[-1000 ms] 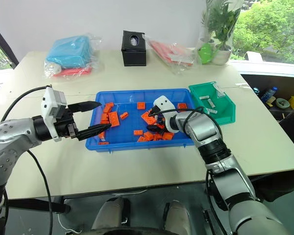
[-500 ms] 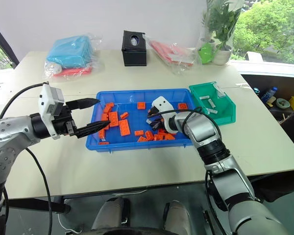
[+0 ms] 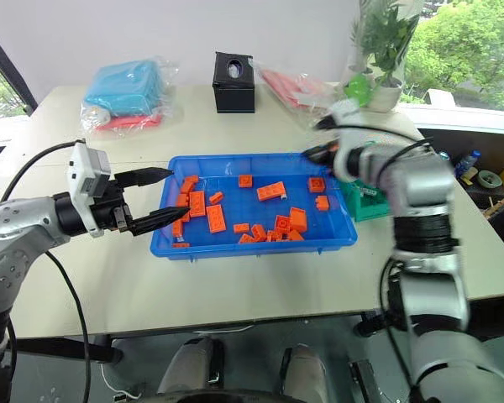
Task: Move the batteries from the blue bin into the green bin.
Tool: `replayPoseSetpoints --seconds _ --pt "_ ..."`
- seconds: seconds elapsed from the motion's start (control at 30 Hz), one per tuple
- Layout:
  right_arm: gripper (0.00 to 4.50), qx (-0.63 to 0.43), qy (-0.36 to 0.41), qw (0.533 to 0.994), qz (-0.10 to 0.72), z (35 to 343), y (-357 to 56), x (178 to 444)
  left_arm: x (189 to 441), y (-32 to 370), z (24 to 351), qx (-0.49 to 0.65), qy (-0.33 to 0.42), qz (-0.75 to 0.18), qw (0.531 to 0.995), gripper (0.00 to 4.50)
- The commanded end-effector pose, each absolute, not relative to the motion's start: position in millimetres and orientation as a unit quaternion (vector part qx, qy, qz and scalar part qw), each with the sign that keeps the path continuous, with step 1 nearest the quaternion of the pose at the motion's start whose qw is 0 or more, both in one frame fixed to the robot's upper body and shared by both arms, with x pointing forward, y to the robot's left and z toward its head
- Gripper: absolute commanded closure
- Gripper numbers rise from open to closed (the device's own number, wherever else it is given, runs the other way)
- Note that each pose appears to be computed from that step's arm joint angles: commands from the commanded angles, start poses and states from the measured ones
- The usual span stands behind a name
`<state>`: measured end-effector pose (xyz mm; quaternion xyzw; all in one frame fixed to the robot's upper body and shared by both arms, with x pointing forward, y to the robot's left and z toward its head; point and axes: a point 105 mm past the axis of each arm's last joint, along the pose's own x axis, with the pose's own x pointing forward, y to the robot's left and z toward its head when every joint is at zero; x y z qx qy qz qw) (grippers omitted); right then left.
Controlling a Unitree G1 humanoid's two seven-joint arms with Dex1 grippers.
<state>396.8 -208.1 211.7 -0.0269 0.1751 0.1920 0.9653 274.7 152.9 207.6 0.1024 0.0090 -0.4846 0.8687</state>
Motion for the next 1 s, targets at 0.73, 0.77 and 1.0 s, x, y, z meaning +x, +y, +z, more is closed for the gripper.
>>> replayPoseSetpoints --seconds 0.73,0.77,1.0 --pt "0.51 -0.108 0.163 0.931 0.309 195 -165 396 274 149 215 0.110 -0.012 -0.492 0.863 0.00" --pt "0.51 -0.109 0.170 0.926 0.318 190 -156 393 274 149 215 0.110 -0.012 -0.491 0.864 0.00" --pt "0.51 -0.119 0.212 0.914 0.324 150 -128 385 272 149 216 0.112 -0.012 -0.489 0.865 0.00"
